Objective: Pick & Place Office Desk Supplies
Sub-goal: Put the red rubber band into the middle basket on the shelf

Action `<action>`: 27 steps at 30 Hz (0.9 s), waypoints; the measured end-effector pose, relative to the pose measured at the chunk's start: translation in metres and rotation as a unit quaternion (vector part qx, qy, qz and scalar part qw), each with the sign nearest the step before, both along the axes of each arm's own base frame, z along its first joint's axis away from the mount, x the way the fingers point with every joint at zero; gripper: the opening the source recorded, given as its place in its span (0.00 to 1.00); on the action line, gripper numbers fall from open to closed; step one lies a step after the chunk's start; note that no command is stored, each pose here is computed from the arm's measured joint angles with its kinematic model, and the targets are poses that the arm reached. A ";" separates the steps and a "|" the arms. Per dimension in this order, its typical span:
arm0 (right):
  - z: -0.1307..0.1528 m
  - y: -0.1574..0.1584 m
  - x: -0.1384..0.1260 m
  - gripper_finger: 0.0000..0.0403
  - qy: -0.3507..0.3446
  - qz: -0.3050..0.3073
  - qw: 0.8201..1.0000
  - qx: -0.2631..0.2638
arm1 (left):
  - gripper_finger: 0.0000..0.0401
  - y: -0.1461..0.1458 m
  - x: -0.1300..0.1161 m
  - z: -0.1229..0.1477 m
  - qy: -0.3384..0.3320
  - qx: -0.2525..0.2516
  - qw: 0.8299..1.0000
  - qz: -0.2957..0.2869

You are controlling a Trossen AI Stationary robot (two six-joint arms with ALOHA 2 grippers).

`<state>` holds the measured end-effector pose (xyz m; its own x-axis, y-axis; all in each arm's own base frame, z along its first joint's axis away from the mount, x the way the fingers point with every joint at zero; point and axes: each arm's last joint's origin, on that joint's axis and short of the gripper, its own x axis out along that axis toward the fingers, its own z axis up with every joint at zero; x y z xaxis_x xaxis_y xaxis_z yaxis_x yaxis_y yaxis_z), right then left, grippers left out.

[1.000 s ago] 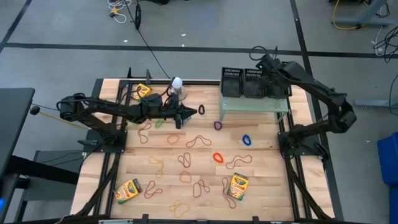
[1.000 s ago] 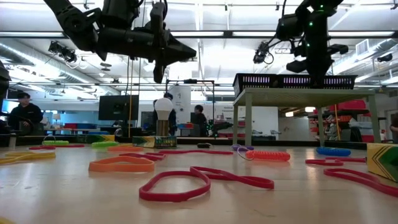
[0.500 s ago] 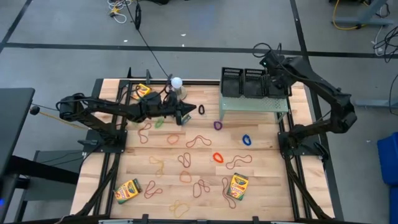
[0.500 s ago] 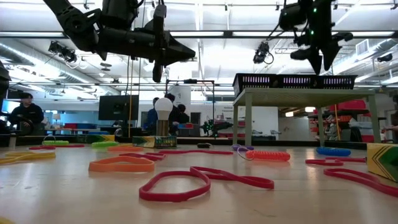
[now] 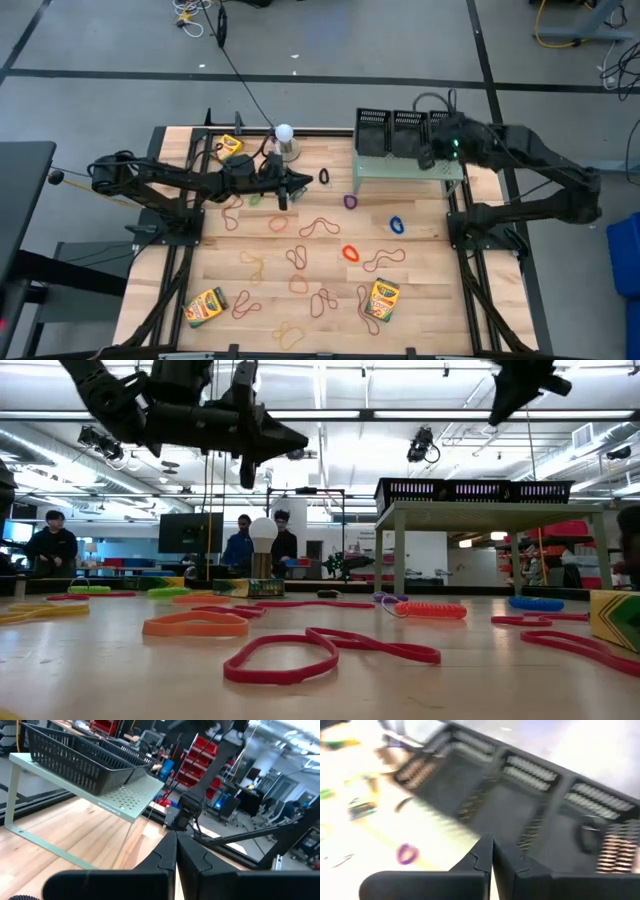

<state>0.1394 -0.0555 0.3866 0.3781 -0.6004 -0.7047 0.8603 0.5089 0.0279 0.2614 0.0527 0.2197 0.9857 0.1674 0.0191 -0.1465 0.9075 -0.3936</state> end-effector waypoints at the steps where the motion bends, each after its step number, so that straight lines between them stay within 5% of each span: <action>1: -0.002 0.006 0.002 0.05 -0.010 0.016 1.000 0.002 | 0.02 -0.001 -0.003 -0.003 -0.010 0.000 1.000 0.001; 13: -0.048 0.065 0.060 0.06 -0.045 0.208 0.977 0.028 | 0.04 -0.004 -0.020 -0.026 -0.001 -0.014 1.000 0.002; 22: -0.119 0.107 0.103 0.25 0.044 0.295 0.948 0.113 | 0.04 -0.004 -0.020 -0.027 0.002 -0.011 1.000 0.000; 27: -0.153 0.131 0.118 0.32 0.129 0.356 0.917 0.125 | 0.04 -0.004 -0.020 -0.027 0.003 -0.009 1.000 0.000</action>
